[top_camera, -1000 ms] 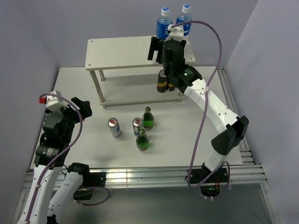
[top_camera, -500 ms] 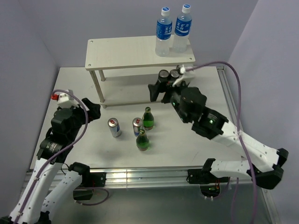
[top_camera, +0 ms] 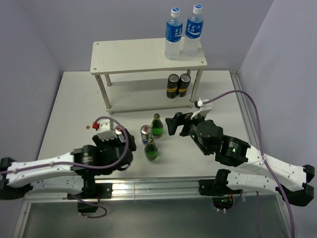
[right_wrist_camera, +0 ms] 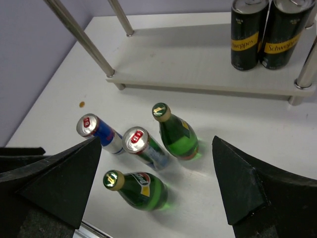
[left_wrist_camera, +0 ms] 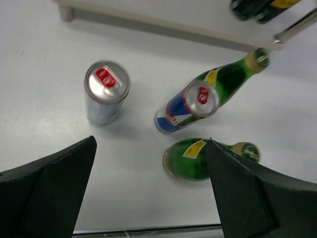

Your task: Place and organize the beverage onto the shelf

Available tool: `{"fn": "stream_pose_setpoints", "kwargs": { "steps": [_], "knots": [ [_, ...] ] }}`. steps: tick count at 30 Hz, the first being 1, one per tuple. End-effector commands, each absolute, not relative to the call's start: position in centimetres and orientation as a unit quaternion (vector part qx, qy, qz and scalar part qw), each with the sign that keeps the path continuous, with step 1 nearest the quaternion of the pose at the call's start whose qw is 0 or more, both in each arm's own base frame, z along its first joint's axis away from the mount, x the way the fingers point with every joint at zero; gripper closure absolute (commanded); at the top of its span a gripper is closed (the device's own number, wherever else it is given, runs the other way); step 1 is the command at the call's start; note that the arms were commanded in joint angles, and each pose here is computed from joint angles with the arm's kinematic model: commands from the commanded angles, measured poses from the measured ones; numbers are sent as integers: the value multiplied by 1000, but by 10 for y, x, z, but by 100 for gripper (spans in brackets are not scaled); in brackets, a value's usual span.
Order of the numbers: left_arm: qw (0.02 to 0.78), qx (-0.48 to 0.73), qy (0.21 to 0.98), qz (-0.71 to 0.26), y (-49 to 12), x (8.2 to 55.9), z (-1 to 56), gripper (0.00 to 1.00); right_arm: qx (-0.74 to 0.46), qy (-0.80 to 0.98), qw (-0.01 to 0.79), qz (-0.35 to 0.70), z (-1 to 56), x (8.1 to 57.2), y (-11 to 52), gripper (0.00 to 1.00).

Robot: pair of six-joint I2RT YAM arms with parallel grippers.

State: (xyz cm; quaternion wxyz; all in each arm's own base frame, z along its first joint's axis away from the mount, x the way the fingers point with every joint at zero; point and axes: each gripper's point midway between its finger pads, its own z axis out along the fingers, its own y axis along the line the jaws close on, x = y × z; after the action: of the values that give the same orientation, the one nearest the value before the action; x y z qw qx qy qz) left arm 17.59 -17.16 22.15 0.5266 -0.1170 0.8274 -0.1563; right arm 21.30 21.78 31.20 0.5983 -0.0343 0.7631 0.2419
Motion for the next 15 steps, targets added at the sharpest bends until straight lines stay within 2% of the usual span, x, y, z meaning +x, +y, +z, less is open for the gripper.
{"fn": "stream_pose_setpoints", "kwargs": {
  "steps": [1,6,11,13,15],
  "knots": [
    [579,-203,783,-103,-144,173,213,1,-10,761,601,245,312,207,201,0],
    [572,-183,796,-76,-159,167,184,1,-13,767,598,234,299,204,192,0],
    [570,-170,799,-89,-161,168,158,1,-12,768,595,237,290,201,189,0],
    [557,-179,800,-134,-178,170,151,1,-13,771,592,235,285,200,188,0],
    [556,-139,812,-109,-174,177,140,1,-13,771,592,233,282,200,186,0]
  ]
}}
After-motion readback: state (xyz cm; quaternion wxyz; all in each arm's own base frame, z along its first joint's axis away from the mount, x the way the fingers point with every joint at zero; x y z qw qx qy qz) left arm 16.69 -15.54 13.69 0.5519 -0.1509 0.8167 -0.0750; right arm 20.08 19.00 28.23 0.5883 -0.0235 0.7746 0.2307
